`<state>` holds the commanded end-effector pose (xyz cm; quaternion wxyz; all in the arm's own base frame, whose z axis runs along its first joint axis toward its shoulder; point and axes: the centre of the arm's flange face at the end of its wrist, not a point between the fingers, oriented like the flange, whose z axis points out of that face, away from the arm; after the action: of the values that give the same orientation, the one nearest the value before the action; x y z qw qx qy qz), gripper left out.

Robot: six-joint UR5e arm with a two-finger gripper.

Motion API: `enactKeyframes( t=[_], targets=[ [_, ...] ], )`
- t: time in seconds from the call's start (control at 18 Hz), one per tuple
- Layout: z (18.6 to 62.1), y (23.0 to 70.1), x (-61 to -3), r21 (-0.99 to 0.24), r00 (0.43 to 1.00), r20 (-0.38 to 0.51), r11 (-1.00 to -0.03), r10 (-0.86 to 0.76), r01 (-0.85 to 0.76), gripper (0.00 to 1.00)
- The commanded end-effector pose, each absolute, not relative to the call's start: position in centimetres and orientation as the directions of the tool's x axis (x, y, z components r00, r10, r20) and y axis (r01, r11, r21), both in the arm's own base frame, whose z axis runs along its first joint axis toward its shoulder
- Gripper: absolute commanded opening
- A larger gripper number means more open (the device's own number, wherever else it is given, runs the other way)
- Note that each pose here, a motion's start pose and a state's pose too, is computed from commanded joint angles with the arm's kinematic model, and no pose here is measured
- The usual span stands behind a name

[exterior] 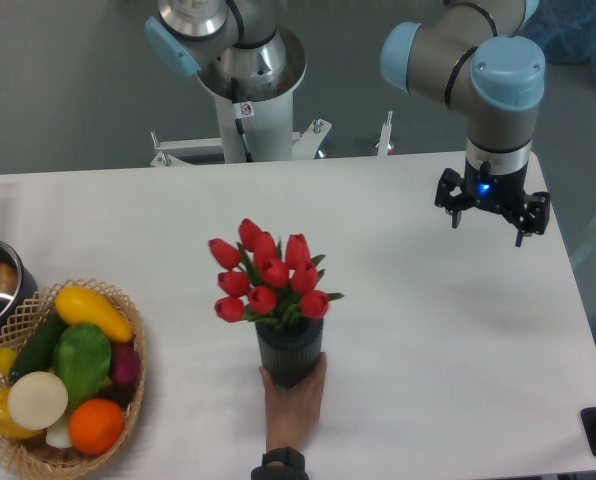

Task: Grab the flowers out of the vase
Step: 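Move the open gripper toward the red tulip bouquet above the vase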

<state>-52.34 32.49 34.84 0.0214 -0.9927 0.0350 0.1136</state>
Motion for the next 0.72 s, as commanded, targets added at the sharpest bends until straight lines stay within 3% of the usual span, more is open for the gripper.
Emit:
enactKeyframes(
  t=[0.72],
  targets=[
    [32.7, 32.4, -49.5, -0.029, 0.979, -0.191, -0.996, -0.072, -0.079, 1.00]
  ],
)
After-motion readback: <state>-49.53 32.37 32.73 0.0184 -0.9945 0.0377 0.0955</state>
